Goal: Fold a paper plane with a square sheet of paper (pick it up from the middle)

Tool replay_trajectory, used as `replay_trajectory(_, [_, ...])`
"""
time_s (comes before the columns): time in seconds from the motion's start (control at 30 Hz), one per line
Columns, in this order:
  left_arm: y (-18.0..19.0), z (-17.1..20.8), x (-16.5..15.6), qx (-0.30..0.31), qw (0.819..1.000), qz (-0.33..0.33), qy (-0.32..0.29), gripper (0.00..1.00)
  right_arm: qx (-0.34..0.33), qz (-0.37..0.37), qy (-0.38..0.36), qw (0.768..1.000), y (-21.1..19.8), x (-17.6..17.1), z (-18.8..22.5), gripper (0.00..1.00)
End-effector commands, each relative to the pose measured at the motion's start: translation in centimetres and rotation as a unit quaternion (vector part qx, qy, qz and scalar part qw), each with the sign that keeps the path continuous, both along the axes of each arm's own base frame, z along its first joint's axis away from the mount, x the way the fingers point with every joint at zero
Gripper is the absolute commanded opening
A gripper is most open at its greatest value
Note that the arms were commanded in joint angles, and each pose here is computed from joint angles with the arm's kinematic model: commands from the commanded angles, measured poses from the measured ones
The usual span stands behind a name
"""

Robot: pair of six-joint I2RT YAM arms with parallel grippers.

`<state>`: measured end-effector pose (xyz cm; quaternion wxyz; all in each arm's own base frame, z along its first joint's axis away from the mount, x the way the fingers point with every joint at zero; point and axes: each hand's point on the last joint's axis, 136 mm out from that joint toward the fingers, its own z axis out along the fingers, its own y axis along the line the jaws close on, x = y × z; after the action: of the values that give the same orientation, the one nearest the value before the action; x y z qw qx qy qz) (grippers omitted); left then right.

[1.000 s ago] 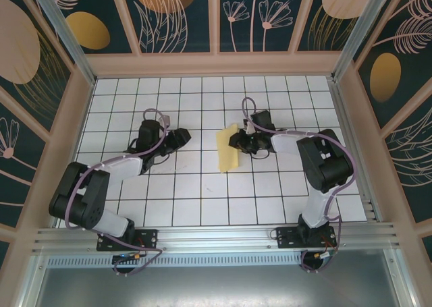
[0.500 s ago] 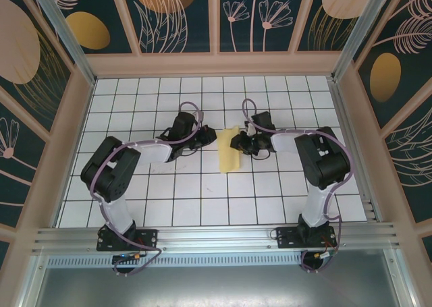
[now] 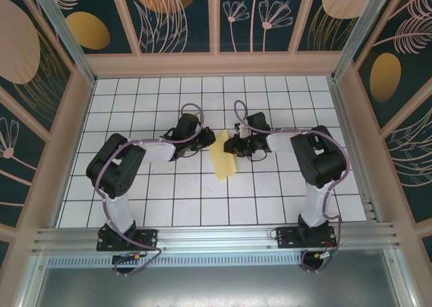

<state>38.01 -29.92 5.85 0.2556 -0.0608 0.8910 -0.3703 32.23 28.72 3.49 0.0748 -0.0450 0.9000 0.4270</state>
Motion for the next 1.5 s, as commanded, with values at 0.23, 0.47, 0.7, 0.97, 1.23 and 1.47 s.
replay_trajectory(0.23, [0.1, -2.5, -0.5, 0.026, 0.999, -0.006, 0.024, 0.04, -0.011, 0.023, 0.013, 1.0, 0.6, -0.2, -1.2, 0.26])
replay_trajectory(0.47, [0.8, -5.6, -1.4, 0.059, 0.996, -0.006, 0.063, 0.03, -0.027, 0.017, 0.017, 0.999, 0.5, 0.0, -1.1, 0.3])
replay_trajectory(0.7, [0.6, -5.2, -0.6, 0.064, 0.996, -0.001, 0.06, 0.02, -0.059, -0.017, 0.003, 0.998, -0.6, 0.8, 0.1, 0.4])
replay_trajectory(0.97, [0.4, -5.1, -0.6, 0.061, 0.996, -0.005, 0.063, 0.03, -0.167, -0.044, -0.087, 0.981, -2.9, 2.5, 1.3, 0.65])
replay_trajectory(1.23, [-0.2, -4.1, -0.1, 0.052, 0.997, -0.008, 0.054, 0.04, -0.177, 0.004, -0.096, 0.98, -1.6, 2.2, -0.5, 0.67])
replay_trajectory(1.47, [-0.4, -3.5, 0.4, 0.047, 0.998, -0.006, 0.047, 0.05, -0.149, 0.036, -0.089, 0.984, -0.8, 0.9, -1.0, 0.55])
